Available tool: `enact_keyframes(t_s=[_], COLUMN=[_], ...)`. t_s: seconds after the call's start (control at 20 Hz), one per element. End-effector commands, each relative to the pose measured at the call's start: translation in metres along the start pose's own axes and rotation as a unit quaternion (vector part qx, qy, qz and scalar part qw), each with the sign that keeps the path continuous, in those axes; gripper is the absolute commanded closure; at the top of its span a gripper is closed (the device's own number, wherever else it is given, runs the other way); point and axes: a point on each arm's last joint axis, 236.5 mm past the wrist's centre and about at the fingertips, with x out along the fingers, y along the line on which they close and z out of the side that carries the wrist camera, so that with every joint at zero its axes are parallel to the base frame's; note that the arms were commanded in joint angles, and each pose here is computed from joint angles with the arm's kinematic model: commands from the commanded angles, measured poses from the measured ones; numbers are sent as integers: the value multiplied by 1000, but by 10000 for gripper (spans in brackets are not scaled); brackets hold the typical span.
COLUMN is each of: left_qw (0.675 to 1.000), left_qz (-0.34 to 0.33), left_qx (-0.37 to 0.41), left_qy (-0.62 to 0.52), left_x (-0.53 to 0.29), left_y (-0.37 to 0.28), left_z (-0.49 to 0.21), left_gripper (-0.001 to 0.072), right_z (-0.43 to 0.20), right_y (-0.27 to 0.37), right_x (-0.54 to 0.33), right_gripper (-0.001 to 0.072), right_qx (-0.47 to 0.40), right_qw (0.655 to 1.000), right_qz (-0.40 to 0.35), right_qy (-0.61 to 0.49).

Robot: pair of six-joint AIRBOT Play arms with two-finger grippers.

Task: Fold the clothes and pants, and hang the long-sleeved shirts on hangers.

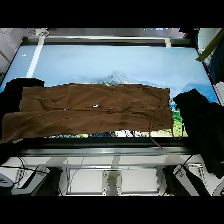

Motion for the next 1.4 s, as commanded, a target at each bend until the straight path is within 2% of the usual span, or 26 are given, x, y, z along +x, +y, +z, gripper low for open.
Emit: enact_keyframes(t_s=[0.0, 0.1, 0.3, 0.35, 0.45, 0.5, 0.6, 0.65, 0.7, 0.9, 1.0, 1.2, 1.35], left_qw=[992, 990, 988, 988, 988, 989, 990, 990, 990, 992, 992, 992, 992], left_qz=[-22, -44, -96, -101, -101, -101, -101, -103, -103, -103, -102, -103, -103], left_qx=[-54, -68, -109, -114, -114, -107, -102, -100, -99, -78, -77, -76, -76], left_qy=[114, 116, 49, 36, 23, 18, 15, 12, 9, -14, -23, -21, -21], left_x=[19, 35, 51, 51, 51, 51, 50, 49, 46, 34, 31, 30, 30], left_y=[-3, -13, -36, -38, -37, -36, -37, -37, -37, -38, -38, -38, -39], left_z=[-62, -71, -44, -37, -32, -30, -29, -28, -27, -23, -20, -21, -21], left_gripper=[12, 12, 18, 144, 662, 693, 691, 691, 692, 692, 691, 691, 691], right_z=[-6, -5, -1, -1, 0, 0, -20, -40, -60, -60, -64, -84, -71], right_y=[-5, -9, -12, -12, -14, -18, -25, -31, -38, -32, -19, -3, -13], right_x=[4, 10, 13, 13, 13, 17, 38, 54, 73, 128, 141, 162, 172], right_gripper=[301, 301, 301, 302, 302, 302, 297, 253, 250, 186, 186, 186, 187], right_qx=[6, 10, 10, 10, 11, 14, 36, 61, 103, 244, 244, 211, 195], right_qw=[1000, 1000, 1000, 1000, 1000, 1000, 999, 996, 992, 962, 958, 965, 974], right_qz=[-10, -9, -11, -12, -16, -19, -14, -7, 7, 122, 153, 153, 119], right_qy=[6, 6, 1, 1, 0, -1, 32, 60, 79, -8, -12, 19, -9])
